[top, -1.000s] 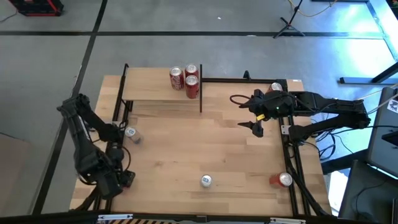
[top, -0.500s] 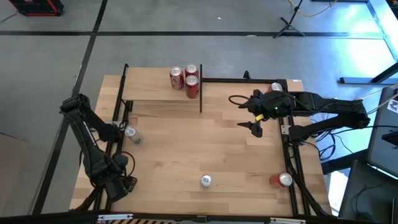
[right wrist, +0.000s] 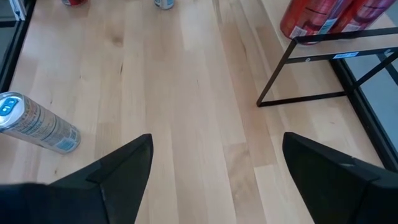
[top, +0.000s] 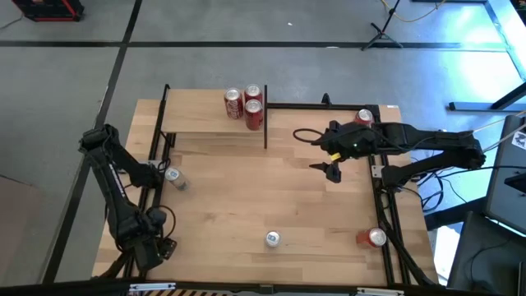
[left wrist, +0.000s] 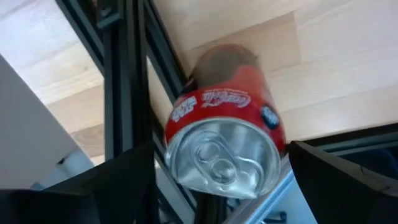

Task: Place canned beverage on shelf
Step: Put the red white soda can on the shelf aligned with the other red white soda can

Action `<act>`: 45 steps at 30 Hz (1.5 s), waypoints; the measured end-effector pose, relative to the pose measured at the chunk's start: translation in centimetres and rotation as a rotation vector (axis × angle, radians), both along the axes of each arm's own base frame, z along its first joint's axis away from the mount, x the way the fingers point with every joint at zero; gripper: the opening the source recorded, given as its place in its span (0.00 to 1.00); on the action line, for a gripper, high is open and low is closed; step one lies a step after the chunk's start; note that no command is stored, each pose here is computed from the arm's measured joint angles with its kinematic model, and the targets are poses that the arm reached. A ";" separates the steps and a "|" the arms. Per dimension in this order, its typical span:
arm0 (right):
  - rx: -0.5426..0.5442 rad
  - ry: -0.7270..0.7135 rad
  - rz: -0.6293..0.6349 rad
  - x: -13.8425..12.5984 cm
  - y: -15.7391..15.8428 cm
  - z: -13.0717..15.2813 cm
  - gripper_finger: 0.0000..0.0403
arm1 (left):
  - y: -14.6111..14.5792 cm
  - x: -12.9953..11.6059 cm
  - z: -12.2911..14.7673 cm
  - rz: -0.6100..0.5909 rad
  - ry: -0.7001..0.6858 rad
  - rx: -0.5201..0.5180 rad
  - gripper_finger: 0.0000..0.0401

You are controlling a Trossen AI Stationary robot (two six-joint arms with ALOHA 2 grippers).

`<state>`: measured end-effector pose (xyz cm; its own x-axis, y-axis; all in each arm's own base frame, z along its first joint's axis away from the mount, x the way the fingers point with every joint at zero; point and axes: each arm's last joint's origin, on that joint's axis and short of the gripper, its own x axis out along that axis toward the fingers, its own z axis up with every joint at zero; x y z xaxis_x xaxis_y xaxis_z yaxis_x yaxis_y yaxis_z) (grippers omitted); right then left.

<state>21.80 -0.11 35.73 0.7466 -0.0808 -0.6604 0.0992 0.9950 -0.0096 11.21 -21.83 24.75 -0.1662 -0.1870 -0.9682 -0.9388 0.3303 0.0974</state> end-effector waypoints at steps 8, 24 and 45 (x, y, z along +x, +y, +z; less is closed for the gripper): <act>0.000 0.003 0.000 0.2 0.0 -0.1 0.86 | -0.2 -0.1 0.1 -0.030 -0.008 -0.017 0.91; 0.008 0.001 -0.007 0.2 0.0 -0.1 0.86 | 0.2 -1.4 2.5 -0.047 -0.062 -0.021 0.91; 0.014 0.000 -0.012 0.2 0.0 -0.1 0.86 | -0.3 -1.0 -2.2 -0.171 -0.185 -0.102 0.86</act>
